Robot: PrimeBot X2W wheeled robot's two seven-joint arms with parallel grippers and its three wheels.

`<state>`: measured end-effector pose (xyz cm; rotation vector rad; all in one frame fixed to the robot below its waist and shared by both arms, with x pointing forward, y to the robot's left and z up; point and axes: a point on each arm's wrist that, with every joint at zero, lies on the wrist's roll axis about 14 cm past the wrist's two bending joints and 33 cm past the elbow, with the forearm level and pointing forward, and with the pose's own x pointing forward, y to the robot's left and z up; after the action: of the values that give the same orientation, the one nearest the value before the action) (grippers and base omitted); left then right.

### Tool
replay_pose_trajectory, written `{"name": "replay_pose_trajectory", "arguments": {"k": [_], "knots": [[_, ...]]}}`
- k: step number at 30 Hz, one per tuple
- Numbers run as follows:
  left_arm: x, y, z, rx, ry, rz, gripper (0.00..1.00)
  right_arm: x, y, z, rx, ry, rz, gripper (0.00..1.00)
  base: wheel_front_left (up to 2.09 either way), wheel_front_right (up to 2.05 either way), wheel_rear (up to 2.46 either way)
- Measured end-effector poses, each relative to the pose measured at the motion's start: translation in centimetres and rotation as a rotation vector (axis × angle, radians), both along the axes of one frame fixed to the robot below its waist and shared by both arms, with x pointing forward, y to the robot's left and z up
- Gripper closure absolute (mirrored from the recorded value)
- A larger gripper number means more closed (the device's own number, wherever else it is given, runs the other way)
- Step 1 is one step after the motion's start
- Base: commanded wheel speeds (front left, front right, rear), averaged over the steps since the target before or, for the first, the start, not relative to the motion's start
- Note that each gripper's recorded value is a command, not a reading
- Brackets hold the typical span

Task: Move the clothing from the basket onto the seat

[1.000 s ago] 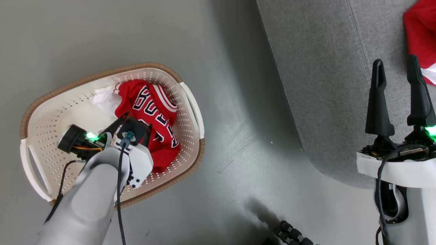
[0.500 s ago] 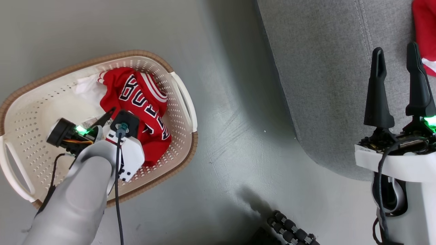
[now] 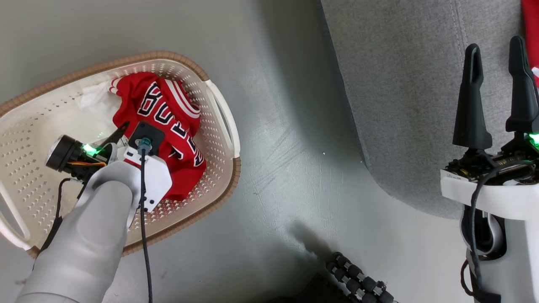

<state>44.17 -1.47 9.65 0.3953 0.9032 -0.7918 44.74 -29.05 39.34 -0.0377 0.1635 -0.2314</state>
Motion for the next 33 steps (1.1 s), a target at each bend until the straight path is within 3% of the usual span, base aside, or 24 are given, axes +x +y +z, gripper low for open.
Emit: {"name": "replay_pose_trajectory", "arguments": {"k": [16, 17, 18, 19, 22, 24, 25, 33], "knots": [[0.1, -1.0, -0.6, 0.030, 0.011, -0.040, 0.00, 0.4, 0.2, -0.6, -0.006, 0.007, 0.009, 0.00, 0.00, 0.00, 0.00], [0.0, -1.0, -0.6, 0.030, 0.012, -0.040, 0.04, 0.4, 0.2, -0.7, -0.005, 0.007, 0.010, 0.00, 0.00, 0.00, 0.00], [-0.1, -1.0, -0.6, 0.031, 0.014, -0.040, 0.18, 0.5, 0.3, -0.7, -0.005, 0.007, 0.011, 0.00, 0.00, 0.00, 0.00], [-0.1, -0.9, -0.7, 0.035, 0.015, -0.038, 0.47, 0.5, 0.3, -0.7, -0.004, 0.006, 0.012, 0.00, 0.00, 0.00, 0.00], [-0.3, -0.8, -0.7, 0.041, 0.019, -0.034, 0.66, 0.6, 0.4, -0.6, -0.010, 0.005, 0.016, 0.00, 0.00, 0.00, 0.00], [-0.4, -0.7, -0.7, 0.041, 0.022, -0.032, 0.85, 0.6, 0.3, -0.6, -0.013, 0.003, 0.015, 0.00, 0.00, 0.00, 0.00], [-0.4, -0.8, -0.6, 0.035, 0.019, -0.031, 1.00, 0.6, 0.2, -0.5, -0.014, 0.001, 0.014, 0.00, 0.00, 0.00, 0.00], [0.8, -0.8, 0.0, -0.001, -0.022, 0.025, 1.00, 0.8, 0.5, -0.6, -0.008, -0.003, 0.021, 0.00, 0.00, 0.00, 0.00]]}}
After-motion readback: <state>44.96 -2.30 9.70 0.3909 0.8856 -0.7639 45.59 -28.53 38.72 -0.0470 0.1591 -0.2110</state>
